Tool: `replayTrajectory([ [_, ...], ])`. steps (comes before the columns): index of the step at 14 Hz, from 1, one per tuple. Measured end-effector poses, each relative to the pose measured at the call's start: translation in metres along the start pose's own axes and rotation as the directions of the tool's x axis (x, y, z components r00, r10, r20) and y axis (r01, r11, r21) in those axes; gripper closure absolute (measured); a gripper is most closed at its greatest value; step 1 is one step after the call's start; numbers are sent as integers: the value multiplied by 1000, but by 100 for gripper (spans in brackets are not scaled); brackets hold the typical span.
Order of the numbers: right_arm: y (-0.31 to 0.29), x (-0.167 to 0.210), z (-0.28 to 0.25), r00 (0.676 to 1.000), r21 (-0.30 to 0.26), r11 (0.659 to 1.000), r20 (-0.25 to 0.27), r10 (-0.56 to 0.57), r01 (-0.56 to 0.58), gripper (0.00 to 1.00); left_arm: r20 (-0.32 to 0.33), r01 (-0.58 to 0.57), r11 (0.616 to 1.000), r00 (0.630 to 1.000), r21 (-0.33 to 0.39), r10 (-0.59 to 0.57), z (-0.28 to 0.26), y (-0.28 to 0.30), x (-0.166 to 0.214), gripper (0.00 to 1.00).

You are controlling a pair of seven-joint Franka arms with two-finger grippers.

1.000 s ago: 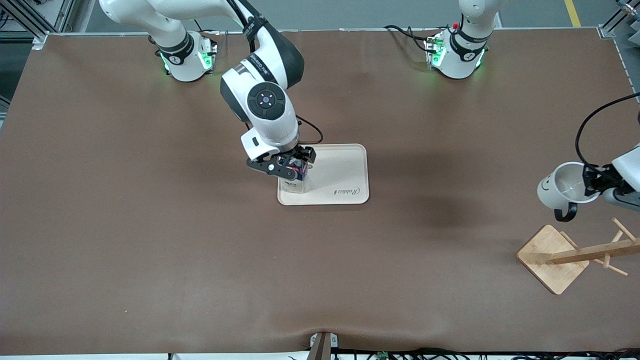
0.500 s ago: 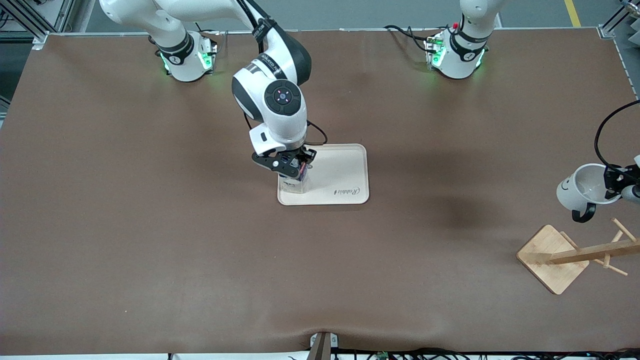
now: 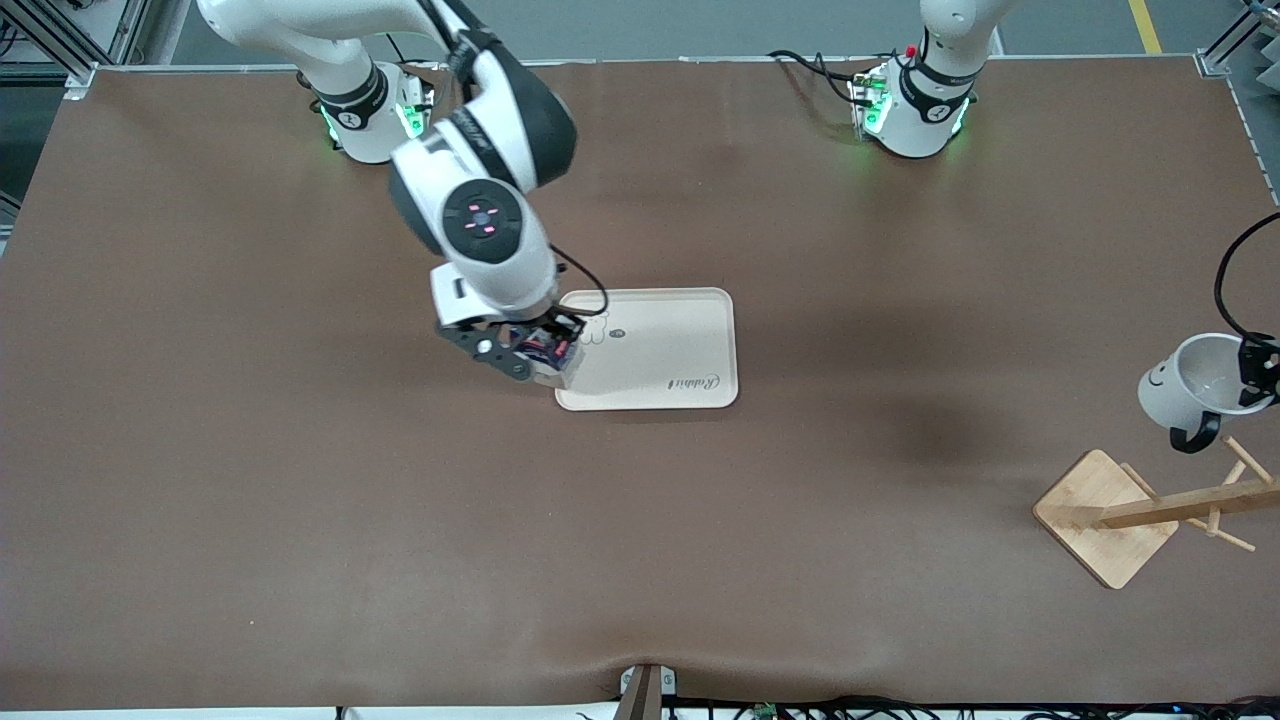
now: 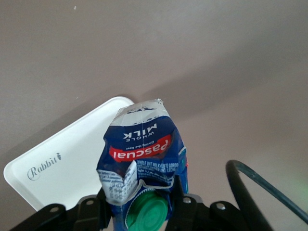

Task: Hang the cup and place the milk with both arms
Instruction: 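Grasp the milk carton with the right gripper and lift it, then carry the milk away from the tray while the left gripper hangs the mug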

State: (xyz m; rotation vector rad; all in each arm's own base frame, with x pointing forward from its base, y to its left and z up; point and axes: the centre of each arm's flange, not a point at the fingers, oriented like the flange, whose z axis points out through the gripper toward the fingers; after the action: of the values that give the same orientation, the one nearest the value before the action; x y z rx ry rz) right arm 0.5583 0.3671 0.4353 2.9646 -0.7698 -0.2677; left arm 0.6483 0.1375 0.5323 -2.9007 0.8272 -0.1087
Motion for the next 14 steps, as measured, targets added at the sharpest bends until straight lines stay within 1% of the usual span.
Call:
replayTrajectory([
  [2, 36, 27, -27, 999, -20, 999, 30, -45, 45, 51, -5, -9, 1000, 1000, -1, 9, 6, -9, -4, 94],
  [4, 87, 62, -49, 994, -46, 996, 79, -74, 78, 51, -13, -18, 1000, 1000, 1, 18, 9, -14, -6, 94],
  [6, 140, 104, -68, 990, -30, 995, 101, -96, 99, 51, -27, -27, 1000, 999, 10, 27, 8, -19, -6, 94],
  [8, 199, 150, -77, 983, 6, 989, 110, -150, 150, 51, -31, -24, 1000, 999, 11, 24, 9, -24, -10, 94],
  [9, 230, 172, -76, 981, 18, 988, 118, -151, 150, 51, -31, -24, 1000, 999, 9, 24, 11, -27, -11, 94],
  [11, 285, 208, -63, 981, 31, 993, 149, -121, 118, 51, -34, -27, 1000, 999, 6, 27, 16, -32, -14, 94],
  [14, 337, 233, -35, 970, 44, 991, 203, -133, 127, 51, -52, -19, 1000, 998, 10, 20, 26, -44, -19, 94],
])
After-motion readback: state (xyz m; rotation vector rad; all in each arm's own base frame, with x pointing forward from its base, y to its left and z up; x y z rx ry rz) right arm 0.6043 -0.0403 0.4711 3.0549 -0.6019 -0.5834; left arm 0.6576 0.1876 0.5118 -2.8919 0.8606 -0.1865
